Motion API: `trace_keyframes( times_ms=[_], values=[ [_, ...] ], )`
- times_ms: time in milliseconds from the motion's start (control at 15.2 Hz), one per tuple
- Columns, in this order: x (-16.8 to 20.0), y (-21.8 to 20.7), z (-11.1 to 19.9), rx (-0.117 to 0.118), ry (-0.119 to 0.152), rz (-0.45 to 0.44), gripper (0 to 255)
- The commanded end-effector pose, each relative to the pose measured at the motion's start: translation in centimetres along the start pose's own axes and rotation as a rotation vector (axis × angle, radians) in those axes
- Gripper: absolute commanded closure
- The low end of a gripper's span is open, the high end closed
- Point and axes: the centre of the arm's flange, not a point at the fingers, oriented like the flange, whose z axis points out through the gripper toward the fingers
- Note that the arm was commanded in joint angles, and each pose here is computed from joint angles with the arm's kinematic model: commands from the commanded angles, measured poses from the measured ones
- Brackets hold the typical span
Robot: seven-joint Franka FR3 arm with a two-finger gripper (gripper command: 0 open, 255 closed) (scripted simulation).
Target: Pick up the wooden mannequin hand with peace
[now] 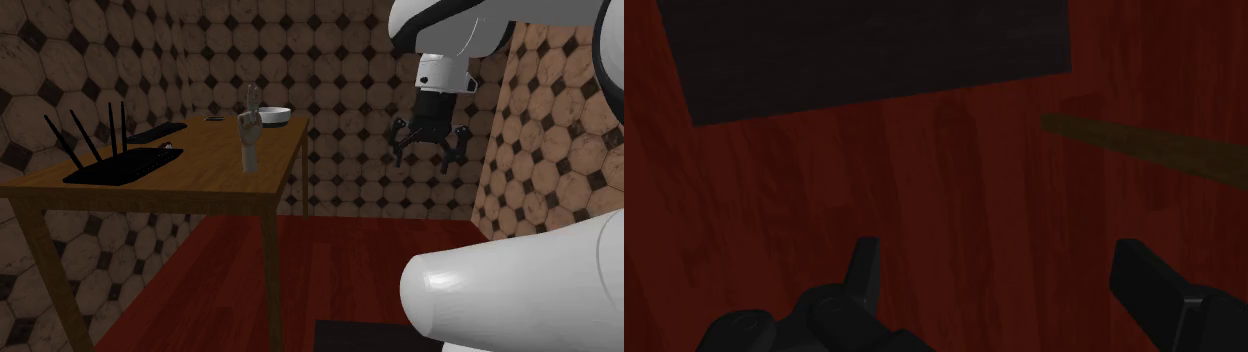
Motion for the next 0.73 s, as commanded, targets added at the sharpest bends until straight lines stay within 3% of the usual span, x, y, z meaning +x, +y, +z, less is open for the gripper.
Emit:
trace_keyframes(
  times_ms=[0,660],
  values=[
    [0.0,0.0,0.0,0.000,0.000,0.000,0],
    [1.2,-12.7,-1.6,0.015,0.074,0.011,0]
  ],
)
